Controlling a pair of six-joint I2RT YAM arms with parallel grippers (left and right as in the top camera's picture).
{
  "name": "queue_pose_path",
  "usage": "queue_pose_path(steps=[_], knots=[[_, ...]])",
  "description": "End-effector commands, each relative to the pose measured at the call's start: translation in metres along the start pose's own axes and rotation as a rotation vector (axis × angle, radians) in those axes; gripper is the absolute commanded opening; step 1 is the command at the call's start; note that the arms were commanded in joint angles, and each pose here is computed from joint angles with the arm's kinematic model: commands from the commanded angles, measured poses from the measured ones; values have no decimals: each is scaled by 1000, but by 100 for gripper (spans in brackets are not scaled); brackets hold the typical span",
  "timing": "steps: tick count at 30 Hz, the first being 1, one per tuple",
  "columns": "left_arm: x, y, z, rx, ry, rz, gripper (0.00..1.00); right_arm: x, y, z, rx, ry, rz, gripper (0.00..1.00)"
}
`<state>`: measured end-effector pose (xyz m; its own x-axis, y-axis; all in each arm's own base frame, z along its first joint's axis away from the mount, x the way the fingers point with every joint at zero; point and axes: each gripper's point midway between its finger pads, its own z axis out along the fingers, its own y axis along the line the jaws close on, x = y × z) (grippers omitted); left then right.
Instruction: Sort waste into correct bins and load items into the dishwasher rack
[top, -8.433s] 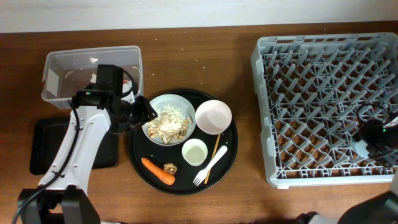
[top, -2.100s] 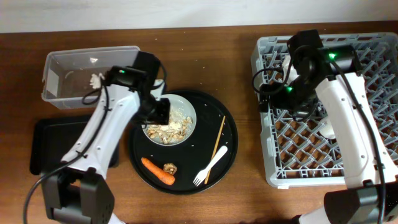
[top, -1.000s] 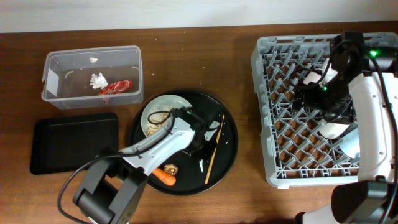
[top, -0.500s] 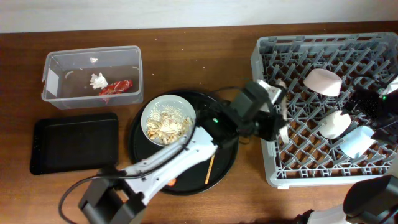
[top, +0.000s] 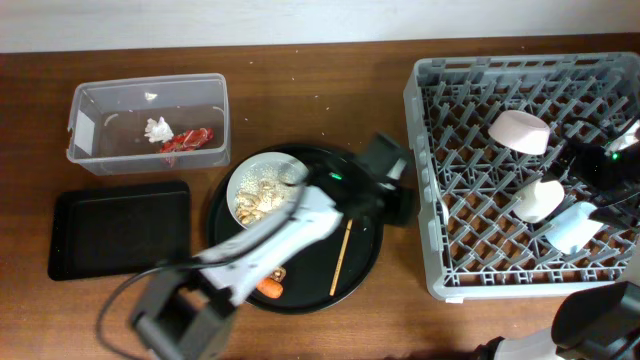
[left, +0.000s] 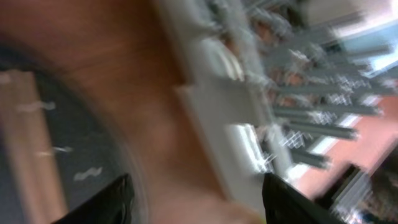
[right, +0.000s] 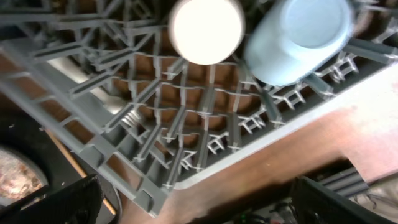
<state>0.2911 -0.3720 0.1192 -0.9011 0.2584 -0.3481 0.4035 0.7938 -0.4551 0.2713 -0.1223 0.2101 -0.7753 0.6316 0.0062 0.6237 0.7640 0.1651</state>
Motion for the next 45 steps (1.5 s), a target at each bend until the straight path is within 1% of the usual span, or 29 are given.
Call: queue_pose_path(steps=[1,3,4,6,7,9,11,13,14,15,17,19,20,21,22,23,25,27,28,32,35,36,37,38,39,40,41,42,45], knots=[[-19,98,-122,-332,-136,-75,86,17,41,5,-57,45,-167,99],[9,174,-174,-463,-68,-296,87,43,88,13,-52,83,-295,99],[19,202,-190,-502,-47,-390,92,56,110,17,-52,91,-344,99],[39,250,-219,-559,-34,-567,95,99,166,26,-64,98,-488,99],[46,268,-232,-578,-40,-638,99,135,205,33,-87,94,-565,99],[56,283,-242,-595,-38,-702,99,180,244,51,-71,76,-569,99],[58,285,-244,-597,-37,-711,99,213,265,88,-12,102,-582,99],[58,285,-244,-597,-37,-711,99,228,263,129,86,136,-528,99],[58,285,-244,-597,-37,-711,99,239,250,174,179,176,-483,99],[58,285,-244,-597,-37,-710,99,241,242,189,207,189,-457,99],[58,285,-244,-597,-37,-710,99,242,226,224,212,191,-452,100],[57,285,-244,-597,-41,-710,99,244,208,257,202,182,-455,96],[57,285,-244,-597,-41,-710,99,244,205,263,196,179,-456,93],[57,285,-244,-597,-41,-710,99,244,204,268,186,174,-457,85],[57,285,-244,-596,-40,-710,99,244,203,270,183,173,-457,74],[57,285,-244,-597,-40,-710,99,244,202,271,186,173,-457,59],[57,285,-244,-597,-41,-710,99,244,202,271,186,174,-457,24],[57,285,-244,-597,-41,-710,99,242,202,271,190,165,-457,8],[57,285,-244,-597,-41,-710,99,241,201,271,194,158,-458,4],[57,285,-244,-597,-41,-710,99,240,201,264,193,150,-468,4],[57,285,-244,-597,-41,-710,99,198,218,182,78,11,-569,4],[57,285,-244,-597,-41,-710,99,176,217,137,22,-50,-659,4],[57,285,-244,-597,-41,-710,99,156,204,99,-18,-110,-750,4],[57,285,-244,-597,-41,-710,99,140,188,77,-23,-154,-823,4],[57,285,-244,-596,-41,-709,99,119,168,62,2,-199,-845,4],[56,284,-244,-593,-41,-709,99,100,151,56,43,-227,-850,4],[56,284,-244,-593,-41,-709,99,78,133,56,83,-235,-846,9],[56,284,-244,-593,-41,-709,99,66,122,60,103,-221,-833,10],[56,284,-244,-593,-41,-710,99,55,119,92,121,-125,-810,11]])
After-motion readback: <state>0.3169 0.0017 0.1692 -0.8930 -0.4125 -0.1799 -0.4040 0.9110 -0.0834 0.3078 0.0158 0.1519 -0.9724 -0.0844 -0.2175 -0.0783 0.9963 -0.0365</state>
